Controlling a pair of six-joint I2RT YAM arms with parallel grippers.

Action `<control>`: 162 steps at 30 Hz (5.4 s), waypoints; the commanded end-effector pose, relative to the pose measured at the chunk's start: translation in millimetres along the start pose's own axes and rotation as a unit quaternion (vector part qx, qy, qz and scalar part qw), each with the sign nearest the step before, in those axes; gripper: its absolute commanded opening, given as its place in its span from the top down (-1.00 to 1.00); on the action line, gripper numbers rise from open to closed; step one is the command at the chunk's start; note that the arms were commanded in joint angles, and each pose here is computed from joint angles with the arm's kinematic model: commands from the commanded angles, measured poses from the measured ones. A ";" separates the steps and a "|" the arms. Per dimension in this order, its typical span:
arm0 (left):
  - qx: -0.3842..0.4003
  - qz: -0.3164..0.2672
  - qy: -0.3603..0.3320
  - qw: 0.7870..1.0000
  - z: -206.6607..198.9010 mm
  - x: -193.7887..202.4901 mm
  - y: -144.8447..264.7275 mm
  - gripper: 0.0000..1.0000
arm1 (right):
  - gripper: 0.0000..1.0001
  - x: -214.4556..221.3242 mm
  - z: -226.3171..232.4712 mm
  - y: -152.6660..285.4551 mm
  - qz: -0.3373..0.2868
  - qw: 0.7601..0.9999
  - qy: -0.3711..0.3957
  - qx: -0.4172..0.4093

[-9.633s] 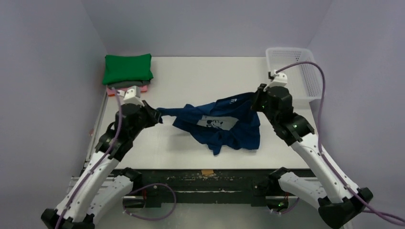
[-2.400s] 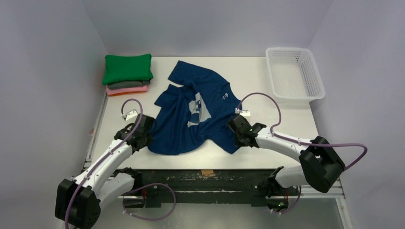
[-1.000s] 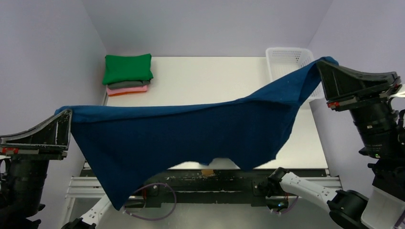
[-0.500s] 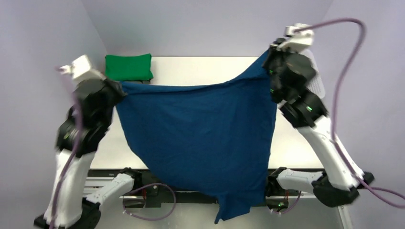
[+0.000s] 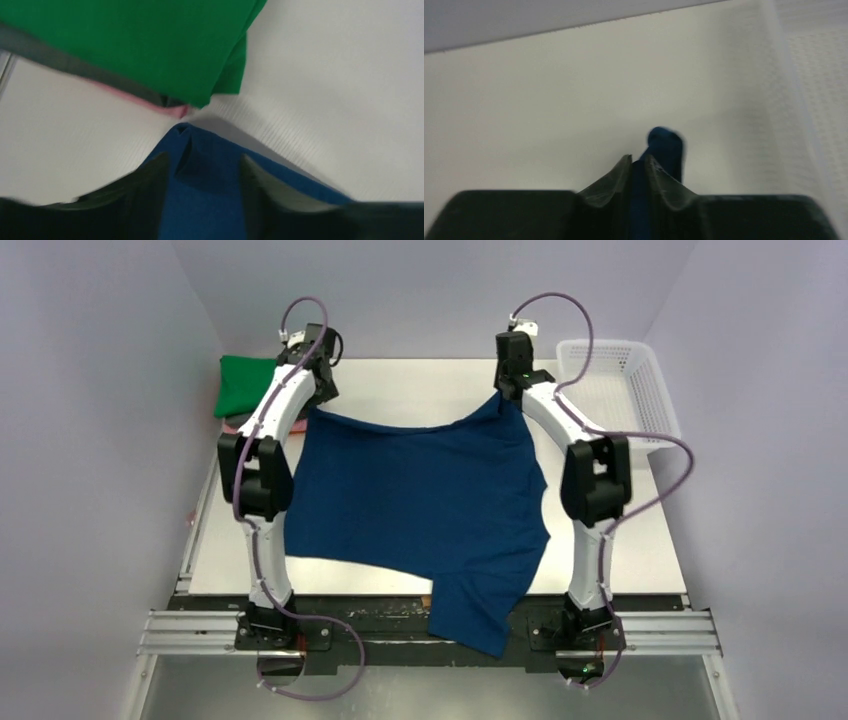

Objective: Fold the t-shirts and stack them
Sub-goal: Flatten out the tshirt

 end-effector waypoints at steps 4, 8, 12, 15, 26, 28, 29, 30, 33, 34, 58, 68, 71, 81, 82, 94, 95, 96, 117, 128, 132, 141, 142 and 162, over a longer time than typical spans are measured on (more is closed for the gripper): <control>0.047 -0.021 0.019 0.998 -22.4 -60.5 -7.7 -0.99 | -0.25 -18.0 44.1 -67.3 0.041 0.995 -0.066 -0.066; 0.113 -0.043 0.026 0.992 -23.8 -58.6 24.8 -1.00 | -0.87 -34.2 52.5 -30.0 0.025 0.987 -0.075 -0.136; 0.157 -0.049 0.015 0.986 -16.1 -31.4 62.0 -1.00 | -0.88 -19.0 36.9 8.4 0.047 0.984 -0.071 -0.157; 0.166 -0.043 -0.002 0.985 -5.1 4.9 85.8 -1.00 | -0.89 6.9 22.9 29.8 0.077 0.982 -0.063 -0.163; 0.263 0.010 -0.022 0.964 -11.2 139.9 104.2 -1.00 | -0.89 142.9 -23.3 71.2 0.217 0.961 -0.073 -0.156; 0.264 0.020 -0.021 0.964 -11.4 154.2 98.9 -1.00 | -0.89 157.4 -34.6 79.6 0.223 0.962 -0.076 -0.139; 0.264 0.028 -0.020 0.964 -12.4 160.6 94.8 -1.00 | -0.89 163.9 -40.1 82.3 0.227 0.962 -0.077 -0.130; 0.263 0.038 -0.020 0.964 -13.2 166.9 90.5 -1.00 | -0.89 172.6 -46.5 84.1 0.233 0.962 -0.078 -0.119; 0.263 0.074 -0.020 0.962 -19.7 186.7 77.1 -1.00 | -0.89 193.7 -55.4 84.3 0.256 0.958 -0.079 -0.101; 0.262 0.087 -0.020 0.961 -21.9 192.8 73.7 -1.00 | -0.89 201.5 -59.6 83.1 0.265 0.957 -0.083 -0.088; 0.206 0.174 -0.078 0.960 0.4 321.1 118.5 -1.00 | -0.92 169.6 -107.3 79.1 0.225 0.971 -0.074 0.042; 0.181 0.024 -0.044 0.982 -6.2 198.7 131.3 -1.00 | -0.92 108.0 -45.1 50.0 0.190 0.975 -0.085 -0.075; 0.190 0.032 -0.030 0.981 -12.8 186.7 115.5 -1.00 | -0.91 111.3 -27.6 24.2 0.202 0.971 -0.094 -0.086; 0.178 0.085 -0.028 0.980 -27.1 196.2 66.1 -1.00 | -0.89 105.5 21.9 -37.1 0.183 0.962 -0.143 -0.144; 0.177 0.090 -0.029 0.980 -27.8 198.5 62.8 -1.00 | -0.88 106.0 25.7 -41.9 0.182 0.961 -0.145 -0.147; 0.160 0.126 -0.034 0.978 -24.1 212.8 41.0 -1.00 | -0.87 83.3 98.8 -100.4 0.140 0.940 -0.191 -0.245; 0.160 0.127 -0.036 0.978 -23.9 214.0 40.0 -1.00 | -0.87 75.1 106.3 -103.7 0.121 0.939 -0.195 -0.256; 0.159 0.128 -0.037 0.978 -23.9 213.8 39.3 -1.00 | -0.87 66.6 114.1 -106.1 0.102 0.937 -0.198 -0.270; 0.186 0.030 0.006 0.982 -29.6 127.3 68.3 -1.00 | -0.91 52.1 58.9 15.3 0.117 0.971 -0.050 -0.203; 0.184 0.031 0.076 0.979 -73.5 69.0 -5.1 -1.00 | -0.90 142.5 -2.9 64.9 0.191 0.965 -0.060 -0.172; 0.202 0.057 0.086 0.974 -93.7 66.8 -24.2 -1.00 | -0.90 149.8 -7.4 65.2 0.196 0.965 -0.064 -0.162; 0.200 0.019 0.137 0.970 -118.1 17.7 -71.3 -1.00 | -0.89 158.9 -3.5 50.9 0.212 0.963 -0.058 -0.153; 0.203 0.005 0.141 0.969 -120.6 5.9 -77.6 -1.00 | -0.89 160.4 -3.7 50.3 0.215 0.963 -0.058 -0.152; 0.182 0.064 0.013 0.981 -31.0 93.9 56.0 -1.00 | -0.90 161.8 -43.3 73.3 0.221 0.973 -0.046 -0.053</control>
Point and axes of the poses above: each gripper's point midway between its finger pads, its own y axis back along the fingers, its own z axis along the line the jaws close on, x = y × z, the point moved 3 cm from there along y, back along the fingers, and after that the axes turned 9 degrees about -y, right-handed, at the moved point
